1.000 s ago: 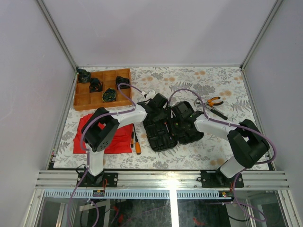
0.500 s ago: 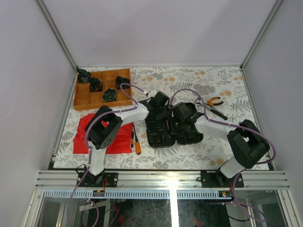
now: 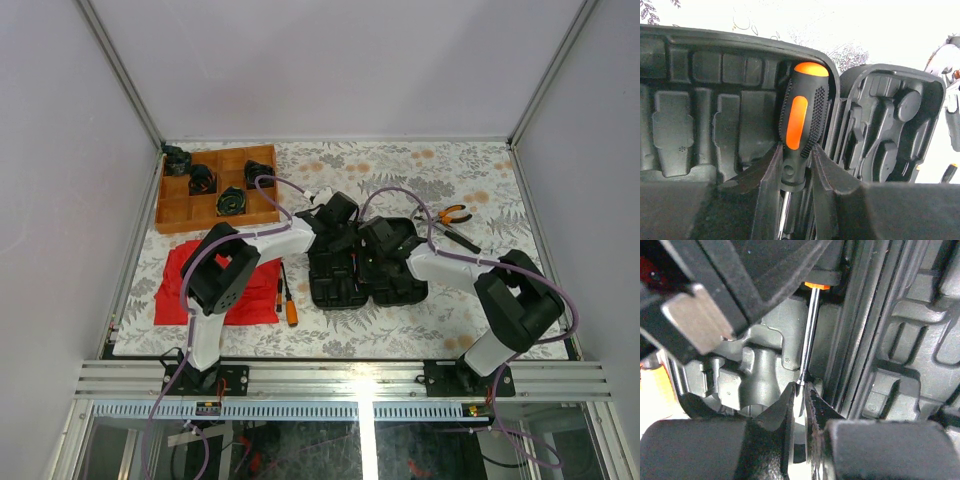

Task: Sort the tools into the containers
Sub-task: Adjust the screwdriver in the storage box.

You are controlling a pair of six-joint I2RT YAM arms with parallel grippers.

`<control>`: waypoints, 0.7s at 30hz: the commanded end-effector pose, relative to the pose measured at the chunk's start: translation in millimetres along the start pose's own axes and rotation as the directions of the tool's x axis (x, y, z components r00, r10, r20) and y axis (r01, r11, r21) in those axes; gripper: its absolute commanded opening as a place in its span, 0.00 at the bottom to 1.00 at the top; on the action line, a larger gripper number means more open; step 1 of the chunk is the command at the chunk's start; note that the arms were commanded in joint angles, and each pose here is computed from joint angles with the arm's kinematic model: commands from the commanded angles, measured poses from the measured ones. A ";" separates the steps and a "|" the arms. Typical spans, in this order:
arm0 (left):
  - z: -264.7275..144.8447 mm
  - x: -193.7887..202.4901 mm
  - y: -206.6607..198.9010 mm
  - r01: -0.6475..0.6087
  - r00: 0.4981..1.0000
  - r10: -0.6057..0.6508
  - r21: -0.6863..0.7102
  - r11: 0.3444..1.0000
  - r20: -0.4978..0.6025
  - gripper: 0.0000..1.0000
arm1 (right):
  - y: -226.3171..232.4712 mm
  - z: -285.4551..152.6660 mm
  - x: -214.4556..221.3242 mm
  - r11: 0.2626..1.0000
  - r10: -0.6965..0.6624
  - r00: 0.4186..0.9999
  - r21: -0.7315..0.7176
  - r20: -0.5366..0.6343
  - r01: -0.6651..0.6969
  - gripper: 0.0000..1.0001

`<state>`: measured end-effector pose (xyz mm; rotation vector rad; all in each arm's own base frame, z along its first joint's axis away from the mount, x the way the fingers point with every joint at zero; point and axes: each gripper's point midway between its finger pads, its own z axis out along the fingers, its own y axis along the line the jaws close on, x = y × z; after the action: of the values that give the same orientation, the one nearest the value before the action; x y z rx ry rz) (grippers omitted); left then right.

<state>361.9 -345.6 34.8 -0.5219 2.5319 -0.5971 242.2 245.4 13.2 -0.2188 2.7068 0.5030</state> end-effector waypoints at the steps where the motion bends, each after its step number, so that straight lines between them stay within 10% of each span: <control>1: 21.8 65.8 65.8 -0.039 0.980 0.000 -0.190 0.981 -0.201 0.00 | -91.1 22.8 104.6 0.921 -0.001 0.953 0.372 -0.302 0.119 0.00; 21: 17.1 70.2 70.0 -0.023 0.971 -0.025 -0.193 0.981 -0.239 0.00 | -71.2 -4.7 98.6 0.945 0.023 0.973 0.323 -0.229 0.054 0.00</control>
<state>366.9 -343.3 31.2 -0.5251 2.5264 -0.5934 242.6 251.7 10.4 -0.1149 2.6339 0.4290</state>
